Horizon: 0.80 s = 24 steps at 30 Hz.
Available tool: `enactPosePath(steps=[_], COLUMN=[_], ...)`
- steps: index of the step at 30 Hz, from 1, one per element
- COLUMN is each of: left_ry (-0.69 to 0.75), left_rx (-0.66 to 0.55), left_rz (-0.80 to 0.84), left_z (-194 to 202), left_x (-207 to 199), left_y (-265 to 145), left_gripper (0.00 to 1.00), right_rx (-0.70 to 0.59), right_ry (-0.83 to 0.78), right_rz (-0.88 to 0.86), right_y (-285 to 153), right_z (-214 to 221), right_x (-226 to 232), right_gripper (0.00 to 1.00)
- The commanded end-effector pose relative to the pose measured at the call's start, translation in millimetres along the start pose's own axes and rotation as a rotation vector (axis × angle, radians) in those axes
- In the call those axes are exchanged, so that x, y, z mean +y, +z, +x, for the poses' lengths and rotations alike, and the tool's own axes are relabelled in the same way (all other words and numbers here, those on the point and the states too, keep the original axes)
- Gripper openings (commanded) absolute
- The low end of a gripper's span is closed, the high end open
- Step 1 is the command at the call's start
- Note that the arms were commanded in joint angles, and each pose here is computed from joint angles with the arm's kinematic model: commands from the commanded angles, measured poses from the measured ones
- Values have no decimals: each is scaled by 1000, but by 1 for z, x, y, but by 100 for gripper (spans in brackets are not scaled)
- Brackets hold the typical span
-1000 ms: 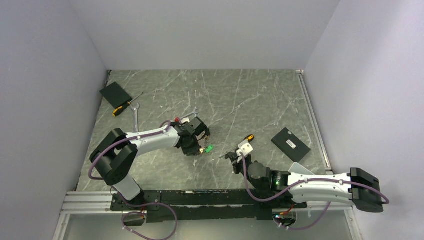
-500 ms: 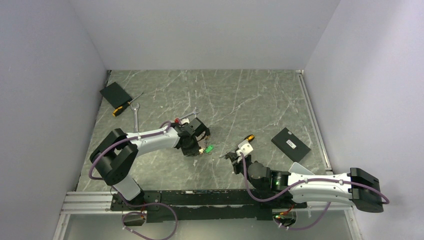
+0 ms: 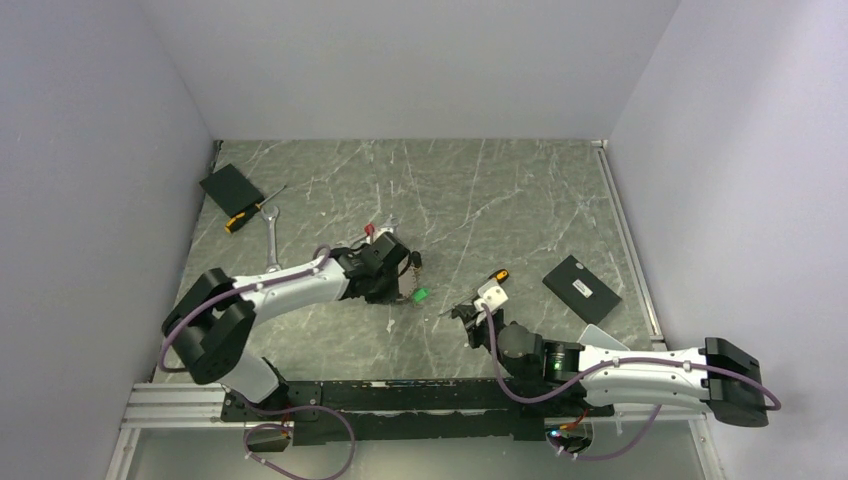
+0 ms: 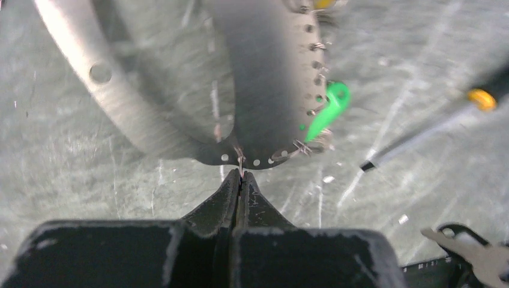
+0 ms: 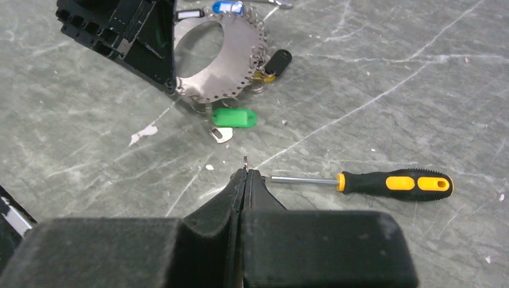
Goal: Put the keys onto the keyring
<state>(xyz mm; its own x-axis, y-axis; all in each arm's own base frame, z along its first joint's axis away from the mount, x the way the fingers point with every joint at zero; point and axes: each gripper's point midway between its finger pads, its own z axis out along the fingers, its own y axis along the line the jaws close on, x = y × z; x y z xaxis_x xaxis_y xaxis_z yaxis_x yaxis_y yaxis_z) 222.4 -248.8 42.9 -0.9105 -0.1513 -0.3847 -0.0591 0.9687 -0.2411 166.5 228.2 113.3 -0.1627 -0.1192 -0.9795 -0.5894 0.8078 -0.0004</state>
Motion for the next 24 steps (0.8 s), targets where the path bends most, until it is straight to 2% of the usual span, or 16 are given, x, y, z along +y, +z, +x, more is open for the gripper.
enactPosePath(steps=[1, 6, 12, 16, 20, 24], left_ry=[301, 570, 806, 1013, 1116, 1197], left_rx=[-136, -201, -301, -437, -598, -644], left_rz=[246, 408, 552, 687, 765, 815], left_z=[-29, -33, -31, -24, -23, -18], left_x=[-40, -58, -64, -67, -66, -66], left_y=[-34, -66, -104, -136, -162, -180], left_gripper=[0, 0, 0, 0, 0, 0], right_rx=[-79, -103, -148, -183, -208, -206], right_ry=[72, 85, 88, 68, 60, 35], right_rz=[-20, -42, -112, -187, -274, -393], right_y=[0, -3, -11, -19, -24, -29], right_z=[-42, -64, -91, -110, -123, -131], right_x=[7, 12, 21, 31, 45, 68], right_gripper=[0, 0, 0, 0, 0, 0])
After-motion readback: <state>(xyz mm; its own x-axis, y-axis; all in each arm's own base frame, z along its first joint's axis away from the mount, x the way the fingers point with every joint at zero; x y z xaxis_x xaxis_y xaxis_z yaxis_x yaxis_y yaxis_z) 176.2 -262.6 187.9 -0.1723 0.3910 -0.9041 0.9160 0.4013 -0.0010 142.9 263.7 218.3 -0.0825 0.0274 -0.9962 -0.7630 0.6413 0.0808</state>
